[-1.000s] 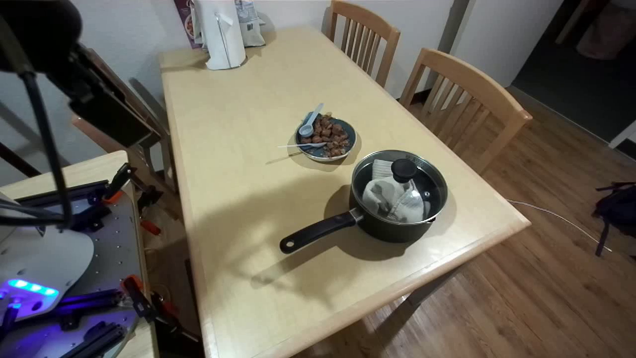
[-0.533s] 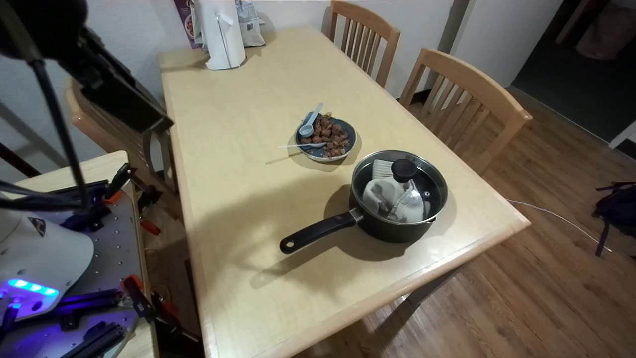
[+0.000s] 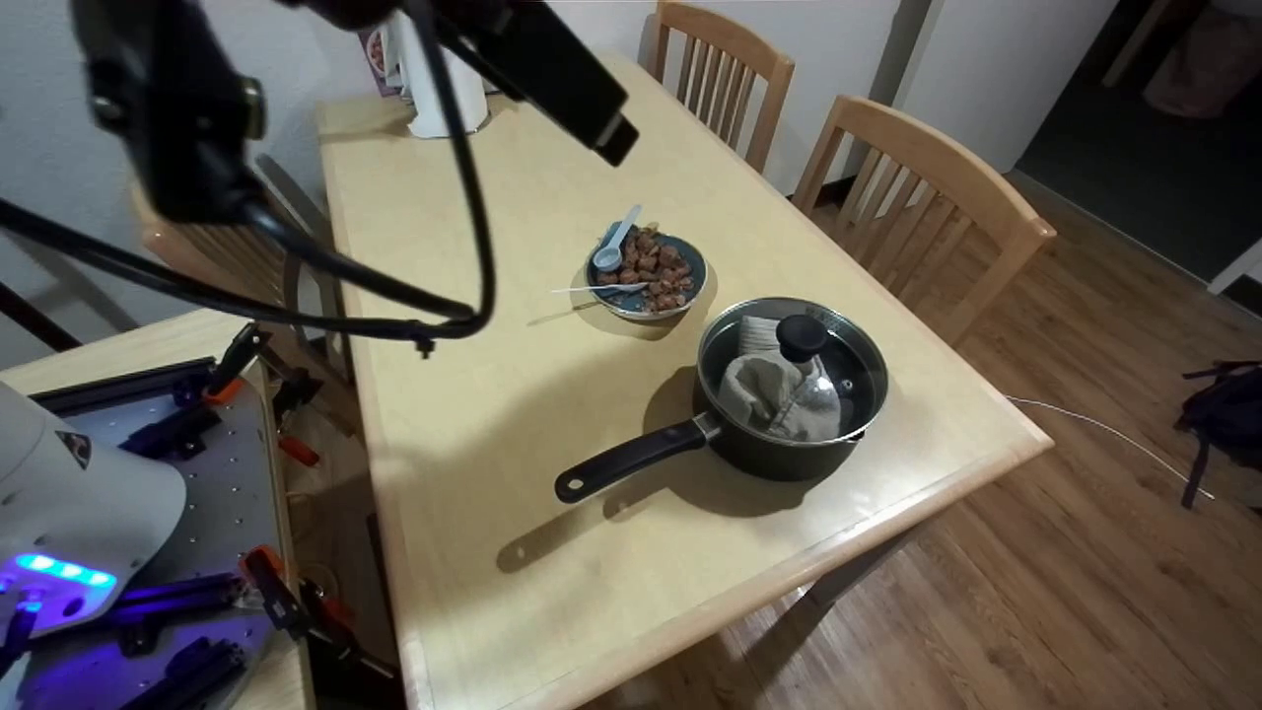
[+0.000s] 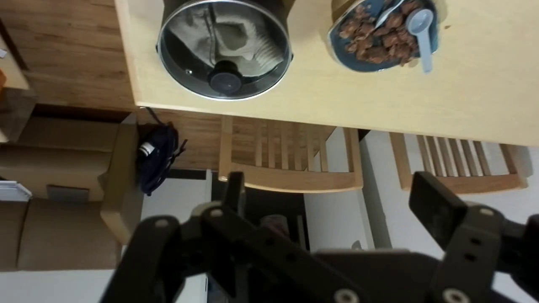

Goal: Remove the glass lid from the black pot on the right, place the grey measuring spoon inside the black pot

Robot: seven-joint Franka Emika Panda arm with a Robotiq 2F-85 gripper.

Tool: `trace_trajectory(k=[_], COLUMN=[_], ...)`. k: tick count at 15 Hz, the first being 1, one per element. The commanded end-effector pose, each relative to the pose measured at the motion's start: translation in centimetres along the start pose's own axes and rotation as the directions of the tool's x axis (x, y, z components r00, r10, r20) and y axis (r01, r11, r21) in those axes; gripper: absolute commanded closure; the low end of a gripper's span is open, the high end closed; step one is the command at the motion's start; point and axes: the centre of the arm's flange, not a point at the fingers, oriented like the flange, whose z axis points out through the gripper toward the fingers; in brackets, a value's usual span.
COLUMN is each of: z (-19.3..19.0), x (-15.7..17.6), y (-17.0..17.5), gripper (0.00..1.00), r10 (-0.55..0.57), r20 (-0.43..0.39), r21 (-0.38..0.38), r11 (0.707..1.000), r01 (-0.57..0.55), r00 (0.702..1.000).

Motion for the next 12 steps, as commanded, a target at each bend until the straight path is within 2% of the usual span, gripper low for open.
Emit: trace_trajectory(k=[1,4,6,9,10,11,12], z=[1.3,3.2,4.2,6.9,8.4,10.0,11.9], x=[0.6,1.6,2.2,3.8,4.1,4.4,4.4], y=[0.2,0.5,0.5,1.7,2.2,2.7,3.5], gripper=[0.00,0.00,0.00,0.00,0.00,0.00,0.00], r10=[0.002,-0.001,-0.030,-0.044,-0.049,-0.051,-0.047], r20=[-0.010,-0.004,0.016,0.011,0.034,0.114,0.159], r21=[-0.013,-0.022,-0.182,-0.300,-0.331,-0.304,-0.309], r11=[1.000,1.000,0.983,0.953,0.942,0.949,0.946], r01=[-0.002,0.001,0.033,0.046,0.057,0.084,0.095], r00=[1.000,1.000,0.999,0.999,0.998,0.992,0.986])
